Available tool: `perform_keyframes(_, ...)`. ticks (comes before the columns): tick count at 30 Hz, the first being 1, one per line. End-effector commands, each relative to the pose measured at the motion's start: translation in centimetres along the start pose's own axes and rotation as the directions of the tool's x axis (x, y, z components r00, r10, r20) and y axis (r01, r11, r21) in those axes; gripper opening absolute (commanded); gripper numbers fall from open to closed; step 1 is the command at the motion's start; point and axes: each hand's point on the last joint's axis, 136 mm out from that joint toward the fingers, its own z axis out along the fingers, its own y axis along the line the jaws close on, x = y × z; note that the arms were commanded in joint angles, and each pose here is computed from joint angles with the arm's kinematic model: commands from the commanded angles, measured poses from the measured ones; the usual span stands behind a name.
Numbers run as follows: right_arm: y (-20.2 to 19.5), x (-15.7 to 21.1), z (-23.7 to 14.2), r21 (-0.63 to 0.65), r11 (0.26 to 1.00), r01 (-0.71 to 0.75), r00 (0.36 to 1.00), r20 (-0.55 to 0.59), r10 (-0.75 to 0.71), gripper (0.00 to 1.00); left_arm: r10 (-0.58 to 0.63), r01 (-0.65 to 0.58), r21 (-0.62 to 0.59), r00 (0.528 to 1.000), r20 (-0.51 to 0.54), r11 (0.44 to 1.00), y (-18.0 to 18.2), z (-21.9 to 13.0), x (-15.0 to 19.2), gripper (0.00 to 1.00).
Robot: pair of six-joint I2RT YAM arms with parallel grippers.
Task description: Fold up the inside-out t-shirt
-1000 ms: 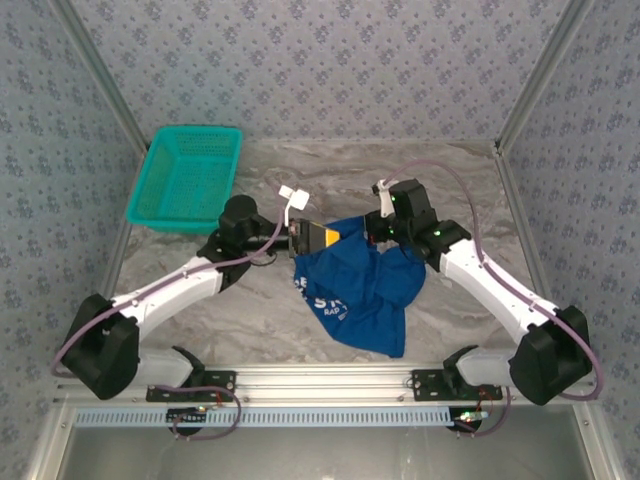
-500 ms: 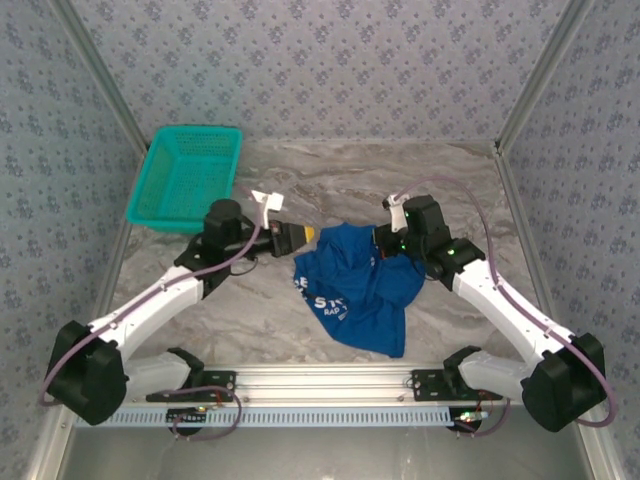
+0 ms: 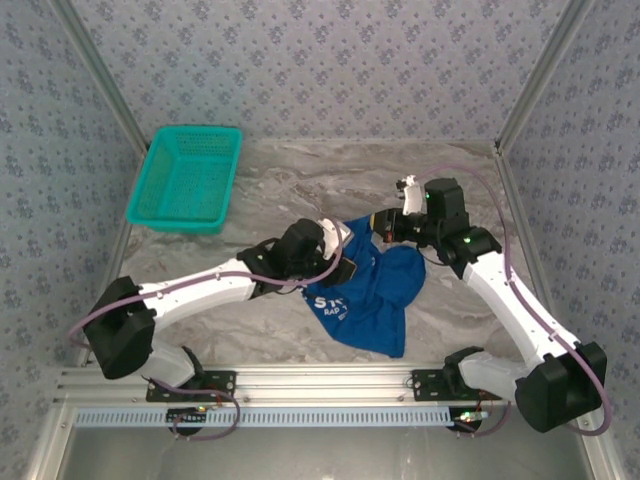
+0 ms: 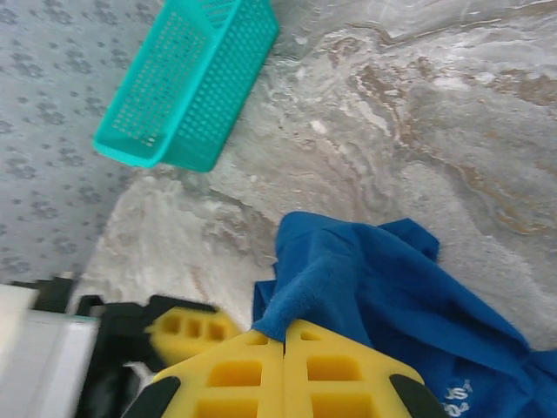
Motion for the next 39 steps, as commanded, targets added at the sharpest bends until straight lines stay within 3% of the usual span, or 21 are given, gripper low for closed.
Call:
perform_keyframes(1, 3.2, -1.2, -1.7, -0.109, 0.994, -0.018, 1.0, 0.006, 0.019, 0.0, 0.055, -0.037, -0.103, 0.983, 0.176, 0.994, 0.8, -1.3, -5.9, 0.62)
perform_keyframes(4, 3.2, -1.1, -1.8, -0.104, 0.995, -0.01, 1.0, 0.003, 0.01, 0.0, 0.048, -0.04, -0.046, 0.981, 0.188, 0.998, -0.2, -1.2, -6.5, 0.72)
perform_keyframes(8, 3.4, -1.2, -1.7, -0.109, 0.994, -0.003, 1.0, 0.008, 0.003, 0.0, 0.053, -0.042, -0.071, 0.984, 0.172, 0.997, 0.2, -0.5, -6.6, 0.76)
perform_keyframes(12, 3.3, -1.3, -2.0, -0.095, 0.995, 0.011, 1.0, 0.012, -0.01, 0.0, 0.074, -0.04, -0.224, 0.987, 0.145, 0.974, 2.9, -0.6, -6.4, 0.69)
perform_keyframes(18, 2.5, -1.7, -2.4, -0.01, 0.999, 0.051, 0.998, 0.023, -0.051, 0.0, 0.06, -0.031, -0.326, 0.995, 0.078, 0.945, 6.0, -1.1, -5.8, 0.52)
perform_keyframes(23, 0.7, -1.0, -2.1, 0.172, 0.975, 0.139, 0.99, -0.002, -0.141, 0.0, -0.08, 0.099, -0.14, 0.988, 0.133, 0.985, 5.5, -3.1, -6.3, 0.29)
perform_keyframes(25, 0.3, -0.7, -1.8, 0.226, 0.957, 0.18, 0.983, -0.012, -0.182, 0.0, -0.176, 0.175, 0.023, 0.971, 0.164, 0.984, 4.6, -4.2, -6.9, 0.13)
perform_keyframes(27, -0.2, -0.5, -1.4, 0.268, 0.94, 0.211, 0.977, -0.021, -0.214, 0.0, -0.281, 0.243, 0.199, 0.94, 0.195, 0.949, 3.8, -5.6, -7.9, 0.02)
perform_keyframes(30, -1.2, -0.2, -0.7, 0.314, 0.92, 0.233, 0.971, -0.032, -0.236, 0.0, -0.393, 0.286, 0.402, 0.894, 0.216, 0.87, 2.8, -7.8, -9.3, 0.0)
perform_keyframes(33, -2.4, 0.2, 0.2, 0.35, 0.903, 0.248, 0.968, -0.059, -0.243, 0.0, -0.434, 0.269, 0.536, 0.877, 0.208, 0.8, 1.7, -9.7, -10.3, 0.0)
perform_keyframes(37, -3.3, 1.1, 1.5, 0.355, 0.896, 0.266, 0.964, -0.122, -0.237, 0.0, -0.413, 0.207, 0.647, 0.892, 0.184, 0.734, -0.3, -11.2, -10.6, 0.0)
perform_keyframes(39, -3.7, 1.6, 1.8, 0.362, 0.891, 0.275, 0.959, -0.172, -0.226, 0.04, -0.41, 0.206, 0.638, 0.892, 0.189, 0.742, -0.2, -11.2, -10.4, 0.0)
